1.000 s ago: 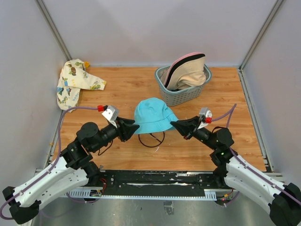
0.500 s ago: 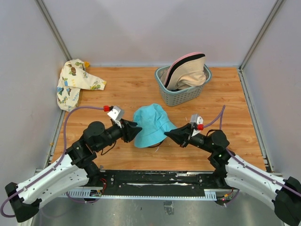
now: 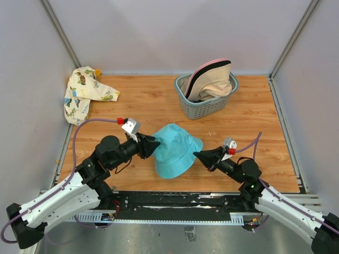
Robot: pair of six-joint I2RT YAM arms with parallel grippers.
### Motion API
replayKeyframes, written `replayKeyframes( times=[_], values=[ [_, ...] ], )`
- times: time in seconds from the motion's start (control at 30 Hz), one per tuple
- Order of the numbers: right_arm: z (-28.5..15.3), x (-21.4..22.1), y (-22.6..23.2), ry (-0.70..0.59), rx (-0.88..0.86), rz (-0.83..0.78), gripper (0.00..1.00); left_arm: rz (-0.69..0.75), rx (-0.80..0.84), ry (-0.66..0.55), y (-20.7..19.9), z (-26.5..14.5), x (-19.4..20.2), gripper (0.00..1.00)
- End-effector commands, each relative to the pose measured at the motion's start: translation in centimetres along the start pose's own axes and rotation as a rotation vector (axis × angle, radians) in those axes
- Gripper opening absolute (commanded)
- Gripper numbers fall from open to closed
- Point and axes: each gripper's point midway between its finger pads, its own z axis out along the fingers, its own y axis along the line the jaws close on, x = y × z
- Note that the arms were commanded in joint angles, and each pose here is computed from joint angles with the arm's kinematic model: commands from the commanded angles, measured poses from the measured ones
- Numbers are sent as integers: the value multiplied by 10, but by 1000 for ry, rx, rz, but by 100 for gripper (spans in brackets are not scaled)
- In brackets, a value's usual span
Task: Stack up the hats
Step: Place the hat on the hat stand.
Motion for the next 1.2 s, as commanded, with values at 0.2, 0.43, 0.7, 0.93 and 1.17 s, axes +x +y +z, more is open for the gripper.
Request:
replayKeyframes(
  times=[0.2, 0.43, 0.7, 0.93, 1.17],
  values=[
    [0, 57, -23, 178, 126, 88, 1, -47, 24, -110, -13, 3, -38, 43],
    [9, 66, -27, 193, 145, 106, 1, -48, 37, -122, -17, -1, -47, 43],
    [12, 47, -24, 156, 136, 89, 10, -47, 10, -110, -10, -6, -38, 42],
    [8, 27, -23, 123, 153, 82, 49, -77, -74, -139, 7, -11, -37, 42],
    [-1, 28, -28, 129, 195, 89, 61, -94, -115, -166, 14, -11, -40, 43]
  ],
)
